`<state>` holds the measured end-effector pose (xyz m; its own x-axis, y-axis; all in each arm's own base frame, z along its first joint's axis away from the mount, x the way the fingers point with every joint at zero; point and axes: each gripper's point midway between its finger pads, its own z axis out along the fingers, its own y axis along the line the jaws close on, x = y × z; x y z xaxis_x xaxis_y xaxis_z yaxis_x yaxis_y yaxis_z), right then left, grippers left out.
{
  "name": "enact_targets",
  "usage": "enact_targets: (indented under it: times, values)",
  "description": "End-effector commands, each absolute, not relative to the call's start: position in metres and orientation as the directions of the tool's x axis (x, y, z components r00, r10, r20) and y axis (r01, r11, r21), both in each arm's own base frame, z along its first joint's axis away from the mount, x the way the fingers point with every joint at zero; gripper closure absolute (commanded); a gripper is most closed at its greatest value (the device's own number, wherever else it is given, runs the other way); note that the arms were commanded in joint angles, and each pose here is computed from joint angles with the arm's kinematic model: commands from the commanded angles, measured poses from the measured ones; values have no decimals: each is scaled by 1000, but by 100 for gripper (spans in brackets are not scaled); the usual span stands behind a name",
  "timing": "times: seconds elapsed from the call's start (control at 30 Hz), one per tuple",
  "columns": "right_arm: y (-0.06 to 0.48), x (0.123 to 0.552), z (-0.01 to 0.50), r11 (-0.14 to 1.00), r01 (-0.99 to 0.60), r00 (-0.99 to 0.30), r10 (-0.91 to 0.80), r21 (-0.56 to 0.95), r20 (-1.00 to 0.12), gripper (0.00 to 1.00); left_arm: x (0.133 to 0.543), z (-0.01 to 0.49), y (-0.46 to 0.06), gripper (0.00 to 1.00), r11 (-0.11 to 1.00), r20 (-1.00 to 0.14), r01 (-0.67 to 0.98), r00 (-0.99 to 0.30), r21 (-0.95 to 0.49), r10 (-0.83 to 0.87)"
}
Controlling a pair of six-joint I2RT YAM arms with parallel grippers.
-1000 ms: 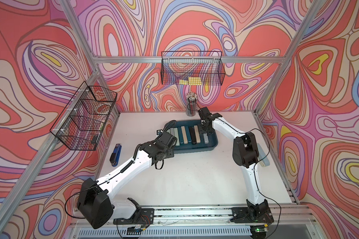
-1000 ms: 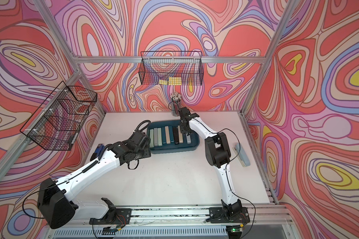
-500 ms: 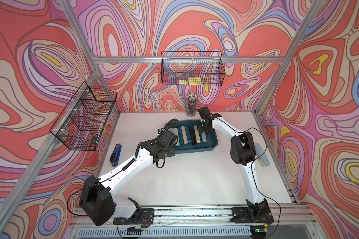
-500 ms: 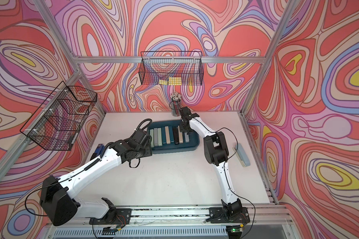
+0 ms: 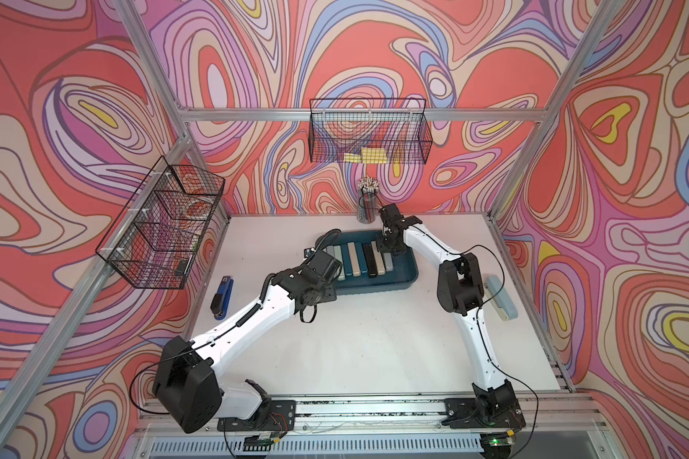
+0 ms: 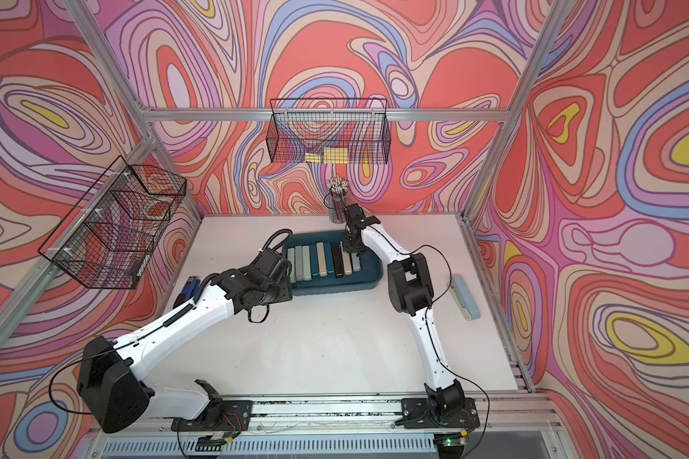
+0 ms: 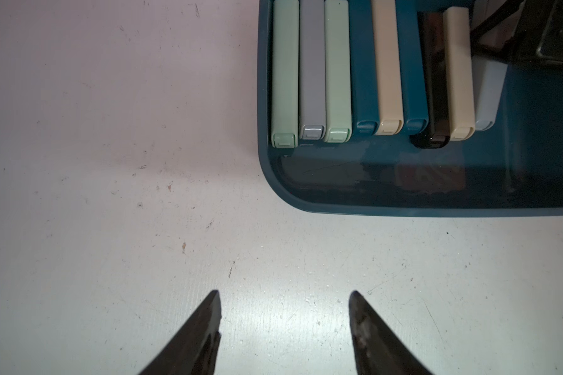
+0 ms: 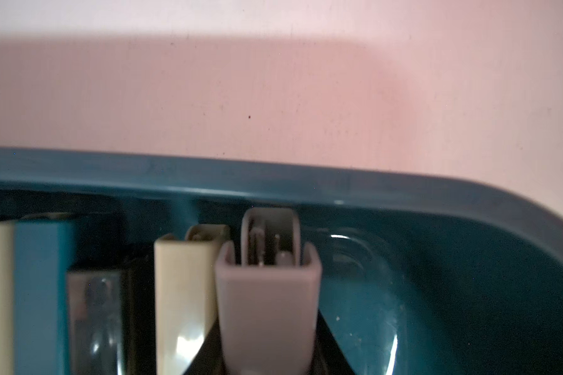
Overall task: Put the pruning pliers into the storage box
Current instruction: Place the pruning pliers in the storage box.
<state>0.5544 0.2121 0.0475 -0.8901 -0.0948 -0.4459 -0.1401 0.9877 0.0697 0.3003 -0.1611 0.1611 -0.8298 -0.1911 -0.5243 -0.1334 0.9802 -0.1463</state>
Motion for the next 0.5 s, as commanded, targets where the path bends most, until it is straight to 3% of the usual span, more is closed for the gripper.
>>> enact_targets:
  times: [0.0,0.13,0.47]
  values:
    - [211,550,25,990,-119,-916,-79,78,-394,61,298,161,-158,37,977,-523,-148,-827,-156,-209]
    - [207,549,31,992,-111,-914,-75,67,-399,50,298,160,-158,37,976,-522,-146,-827,-160,-209]
    - [206,545,84,989,-119,-889,-68,86,-452,49,300,151,-161,37,975,-516,-147,-830,-167,-213]
